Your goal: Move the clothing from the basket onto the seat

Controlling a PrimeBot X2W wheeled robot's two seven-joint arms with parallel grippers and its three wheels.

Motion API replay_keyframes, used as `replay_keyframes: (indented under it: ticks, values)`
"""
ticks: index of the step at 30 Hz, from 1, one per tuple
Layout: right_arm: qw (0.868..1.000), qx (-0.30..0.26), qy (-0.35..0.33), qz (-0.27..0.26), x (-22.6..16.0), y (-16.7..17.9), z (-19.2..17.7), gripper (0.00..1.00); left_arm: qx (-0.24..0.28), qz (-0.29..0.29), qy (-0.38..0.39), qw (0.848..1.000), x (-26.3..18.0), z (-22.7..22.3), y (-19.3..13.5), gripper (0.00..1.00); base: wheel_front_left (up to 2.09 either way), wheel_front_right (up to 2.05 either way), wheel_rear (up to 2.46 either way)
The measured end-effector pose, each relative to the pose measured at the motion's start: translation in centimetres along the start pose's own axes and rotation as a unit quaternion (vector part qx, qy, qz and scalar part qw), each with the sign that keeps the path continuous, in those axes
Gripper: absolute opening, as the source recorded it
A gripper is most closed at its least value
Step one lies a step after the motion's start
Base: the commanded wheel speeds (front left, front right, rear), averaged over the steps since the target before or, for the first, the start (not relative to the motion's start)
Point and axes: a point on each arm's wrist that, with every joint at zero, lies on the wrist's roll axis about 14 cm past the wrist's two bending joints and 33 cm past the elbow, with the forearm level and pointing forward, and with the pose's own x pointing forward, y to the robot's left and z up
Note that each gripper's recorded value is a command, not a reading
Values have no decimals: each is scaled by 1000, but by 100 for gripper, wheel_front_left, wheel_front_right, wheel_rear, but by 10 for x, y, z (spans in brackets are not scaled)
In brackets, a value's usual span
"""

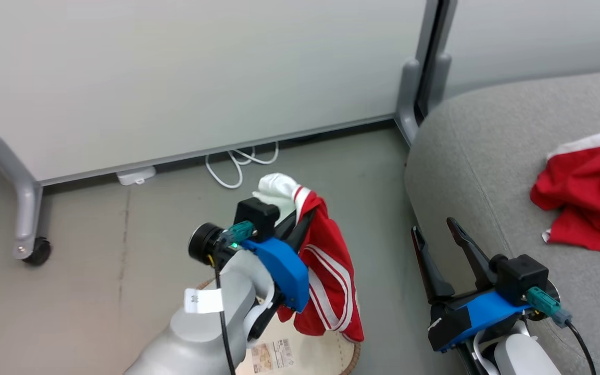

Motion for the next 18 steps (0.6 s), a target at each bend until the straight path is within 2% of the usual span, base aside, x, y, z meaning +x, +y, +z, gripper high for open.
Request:
replay_keyframes:
  ticks: [8,18]
  values:
    - [1000,0,-2,28,0,20,6,100,51,-9,-42,998,-3,49,-10,0,0,0,0]
    - [999,3,-1,51,0,37,7,100,65,-12,-71,995,-3,79,-19,0,0,0,0]
